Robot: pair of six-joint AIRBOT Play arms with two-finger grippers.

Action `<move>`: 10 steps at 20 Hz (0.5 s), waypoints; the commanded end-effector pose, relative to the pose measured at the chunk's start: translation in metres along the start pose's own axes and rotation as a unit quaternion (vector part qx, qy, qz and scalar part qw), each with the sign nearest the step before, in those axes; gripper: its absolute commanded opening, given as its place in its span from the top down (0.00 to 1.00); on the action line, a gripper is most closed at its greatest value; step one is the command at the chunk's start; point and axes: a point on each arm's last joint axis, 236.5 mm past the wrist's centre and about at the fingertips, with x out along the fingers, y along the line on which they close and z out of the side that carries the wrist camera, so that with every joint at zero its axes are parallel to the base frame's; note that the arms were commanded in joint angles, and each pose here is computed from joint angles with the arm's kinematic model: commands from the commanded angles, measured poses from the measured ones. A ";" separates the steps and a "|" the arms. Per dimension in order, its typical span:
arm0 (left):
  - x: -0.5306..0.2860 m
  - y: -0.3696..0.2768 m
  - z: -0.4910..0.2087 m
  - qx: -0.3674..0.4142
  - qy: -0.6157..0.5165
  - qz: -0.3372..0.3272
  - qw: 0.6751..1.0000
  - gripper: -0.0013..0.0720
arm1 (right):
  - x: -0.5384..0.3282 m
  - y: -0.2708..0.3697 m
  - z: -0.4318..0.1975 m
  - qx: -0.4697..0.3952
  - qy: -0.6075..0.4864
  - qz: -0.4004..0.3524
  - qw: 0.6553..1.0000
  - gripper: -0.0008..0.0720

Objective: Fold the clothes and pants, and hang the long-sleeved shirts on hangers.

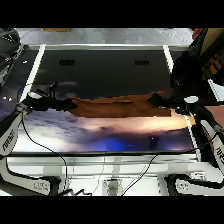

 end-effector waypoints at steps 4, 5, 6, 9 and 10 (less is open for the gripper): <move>-0.087 -0.088 -0.001 0.099 0.005 -0.052 0.994 0.95 | 0.049 0.093 -0.026 -0.084 0.023 0.031 0.996 0.96; -0.099 -0.101 -0.004 0.115 0.003 -0.054 0.992 0.95 | 0.062 0.107 -0.037 -0.092 0.036 0.034 0.994 0.96; -0.111 -0.113 -0.007 0.131 -0.002 -0.054 0.990 0.95 | 0.077 0.123 -0.053 -0.101 0.055 0.041 0.992 0.96; -0.146 -0.146 -0.010 0.176 -0.034 -0.048 0.983 0.95 | 0.120 0.165 -0.111 -0.100 0.121 0.061 0.986 0.96; -0.155 -0.154 -0.010 0.188 -0.046 -0.044 0.980 0.95 | 0.132 0.178 -0.135 -0.105 0.144 0.067 0.982 0.96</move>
